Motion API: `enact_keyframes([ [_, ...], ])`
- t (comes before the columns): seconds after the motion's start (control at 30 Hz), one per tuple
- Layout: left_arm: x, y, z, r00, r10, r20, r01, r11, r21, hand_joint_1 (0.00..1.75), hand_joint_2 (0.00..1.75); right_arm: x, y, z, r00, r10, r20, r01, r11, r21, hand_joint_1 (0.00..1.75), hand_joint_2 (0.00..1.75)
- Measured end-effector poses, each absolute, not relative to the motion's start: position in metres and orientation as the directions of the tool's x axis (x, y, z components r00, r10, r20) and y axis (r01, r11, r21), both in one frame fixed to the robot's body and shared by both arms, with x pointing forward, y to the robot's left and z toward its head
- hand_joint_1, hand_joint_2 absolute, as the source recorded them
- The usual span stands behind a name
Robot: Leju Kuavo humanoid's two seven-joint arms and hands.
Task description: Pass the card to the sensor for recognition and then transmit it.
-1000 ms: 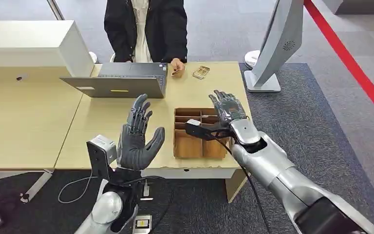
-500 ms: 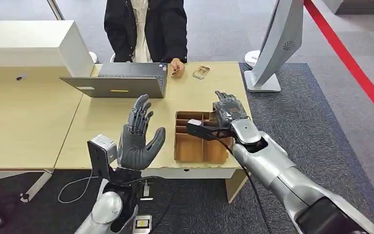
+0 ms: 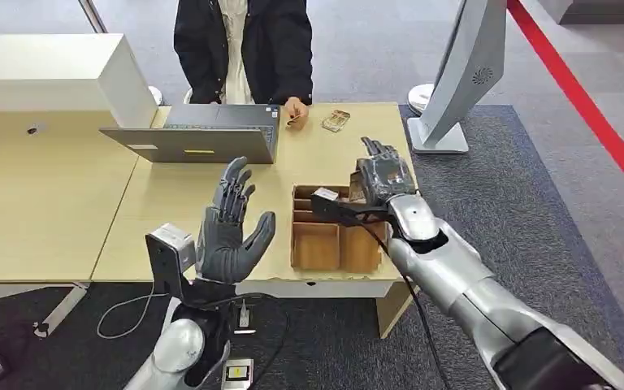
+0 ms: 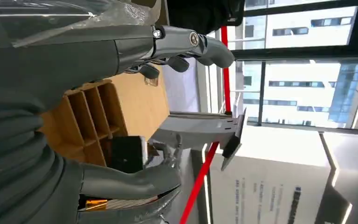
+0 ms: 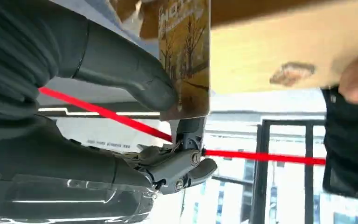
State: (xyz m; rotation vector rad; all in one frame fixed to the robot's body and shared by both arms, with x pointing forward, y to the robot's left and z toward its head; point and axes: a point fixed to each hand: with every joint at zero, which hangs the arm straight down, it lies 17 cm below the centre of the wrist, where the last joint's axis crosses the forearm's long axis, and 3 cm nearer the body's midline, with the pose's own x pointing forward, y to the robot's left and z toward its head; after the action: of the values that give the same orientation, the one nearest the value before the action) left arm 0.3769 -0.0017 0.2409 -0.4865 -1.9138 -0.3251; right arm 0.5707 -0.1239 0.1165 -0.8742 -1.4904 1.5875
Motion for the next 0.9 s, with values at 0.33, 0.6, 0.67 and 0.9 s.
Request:
enact_keyframes([
  [0.33, 0.379, -0.002, 0.248, -0.344, 0.199, 0.918, 0.477, 0.879, -0.012, 0.0, 1.75, 0.592, -0.126, 0.189, -0.427, 0.902, 0.066, 0.082, 0.111, -0.99, 1.75, 1.75],
  [0.6, 0.379, -0.007, 0.251, -0.351, 0.208, 0.913, 0.485, 0.874, -0.012, 0.0, 1.75, 0.599, -0.126, 0.225, -0.432, 0.899, 0.071, 0.138, 0.144, -0.98, 1.75, 1.75],
  [0.67, 0.378, -0.009, 0.251, -0.351, 0.212, 0.912, 0.494, 0.87, -0.012, 0.0, 1.75, 0.599, -0.125, 0.225, -0.438, 0.897, 0.058, 0.136, 0.13, -0.982, 1.75, 1.75],
  [0.9, 0.375, -0.018, 0.254, -0.352, 0.232, 0.907, 0.529, 0.849, -0.011, 0.0, 1.75, 0.609, -0.114, 0.255, -0.469, 0.883, -0.002, 0.146, 0.075, -0.986, 1.75, 1.75],
])
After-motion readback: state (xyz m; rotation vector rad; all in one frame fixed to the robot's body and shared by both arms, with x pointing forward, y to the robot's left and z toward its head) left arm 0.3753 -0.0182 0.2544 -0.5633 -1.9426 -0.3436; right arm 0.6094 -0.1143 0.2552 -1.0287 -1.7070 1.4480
